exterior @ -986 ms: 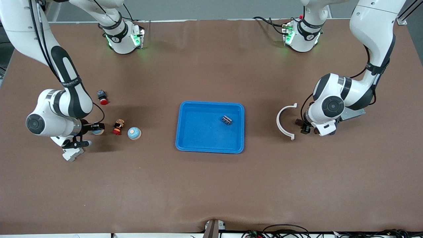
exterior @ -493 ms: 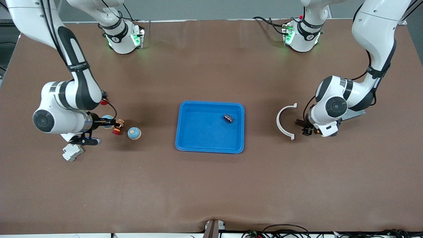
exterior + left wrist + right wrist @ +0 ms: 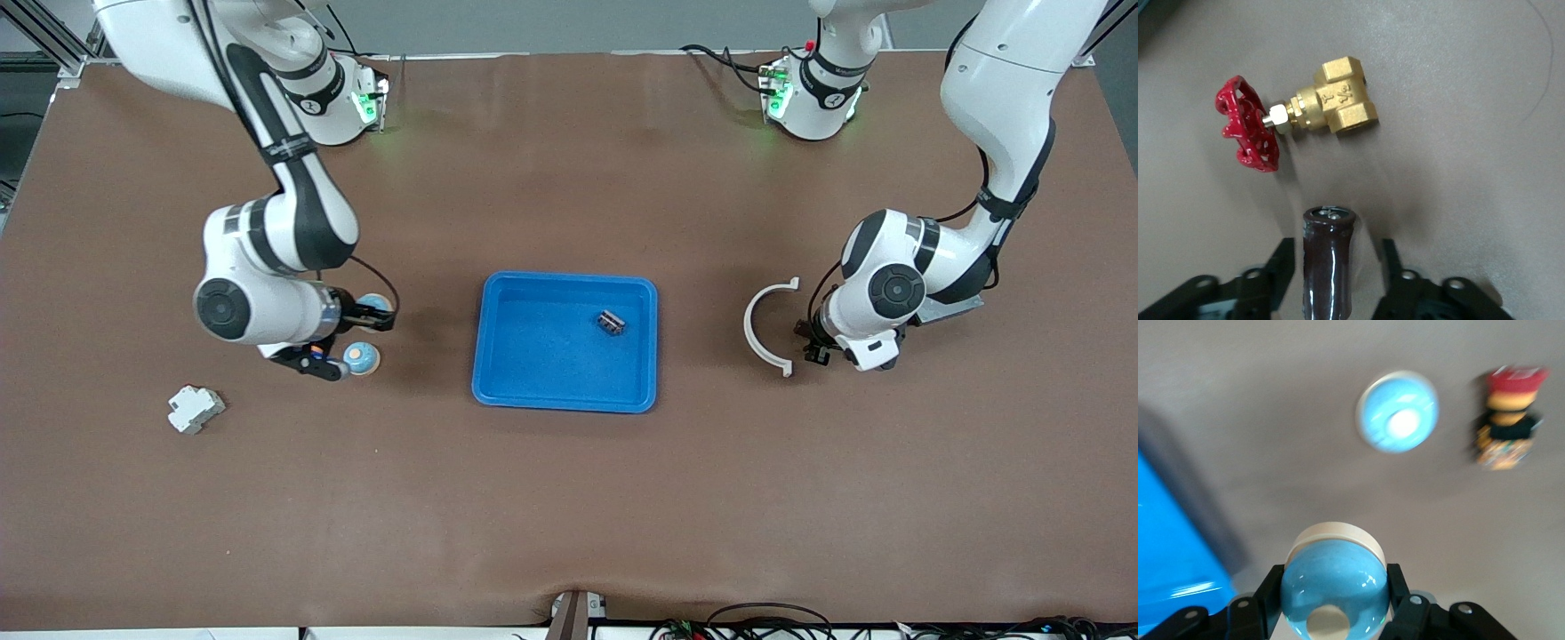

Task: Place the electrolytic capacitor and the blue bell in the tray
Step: 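Carry the capacitor and blue button over the tray with both grippers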

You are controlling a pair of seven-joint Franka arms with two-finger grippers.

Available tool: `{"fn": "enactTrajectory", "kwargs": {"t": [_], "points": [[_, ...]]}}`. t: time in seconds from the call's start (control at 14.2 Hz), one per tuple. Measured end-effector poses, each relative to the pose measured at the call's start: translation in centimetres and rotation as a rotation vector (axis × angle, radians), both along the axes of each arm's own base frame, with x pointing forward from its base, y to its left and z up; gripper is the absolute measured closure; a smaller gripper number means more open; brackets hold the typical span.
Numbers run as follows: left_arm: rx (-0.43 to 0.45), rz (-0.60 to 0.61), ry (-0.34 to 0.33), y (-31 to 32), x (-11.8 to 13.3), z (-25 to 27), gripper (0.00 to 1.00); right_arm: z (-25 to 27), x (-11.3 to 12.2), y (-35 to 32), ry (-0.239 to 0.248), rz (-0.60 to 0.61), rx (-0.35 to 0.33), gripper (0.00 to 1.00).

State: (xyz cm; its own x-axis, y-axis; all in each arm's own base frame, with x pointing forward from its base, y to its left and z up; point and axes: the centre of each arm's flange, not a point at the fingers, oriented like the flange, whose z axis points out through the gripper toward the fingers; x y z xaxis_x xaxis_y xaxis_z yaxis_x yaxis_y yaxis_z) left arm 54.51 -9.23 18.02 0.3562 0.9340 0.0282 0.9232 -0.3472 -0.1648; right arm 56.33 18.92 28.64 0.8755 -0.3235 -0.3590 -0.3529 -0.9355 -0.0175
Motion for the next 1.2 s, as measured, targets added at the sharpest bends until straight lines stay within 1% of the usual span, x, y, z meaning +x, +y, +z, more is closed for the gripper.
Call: {"fn": "enactTrajectory", "kwargs": {"t": [0.07, 0.14, 0.35, 0.63, 0.92, 1.06, 1.2], "points": [[0.000, -0.001, 0.000, 0.0, 0.0, 0.0, 0.57, 0.4, -0.3, 1.8, -0.001, -0.022, 0.004, 0.34], [-0.001, -0.003, -0.002, -0.1, 0.0, 0.0, 0.70, 0.8, -0.5, 3.4, -0.005, -0.042, 0.012, 0.34], [-0.008, -0.008, -0.024, -0.5, 0.8, 0.9, 0.70, 1.3, -1.1, 7.2, -0.042, -0.089, 0.023, 0.34], [-0.017, -0.034, -0.072, -2.3, 1.8, 3.6, 0.70, -0.8, -2.7, 12.8, -0.089, -0.136, 0.000, 0.34], [0.014, -0.060, -0.055, -5.0, 3.4, 8.5, 0.70, -3.2, -3.9, 17.7, -0.100, -0.158, -0.020, 0.34], [-0.003, -0.041, -0.064, -6.8, 4.3, 10.7, 0.70, -4.5, -4.1, 19.1, -0.095, -0.149, -0.027, 0.34], [-0.038, -0.021, -0.072, -9.1, 4.8, 12.0, 0.70, -5.7, -4.0, 19.7, -0.104, -0.147, -0.028, 0.34]]}}
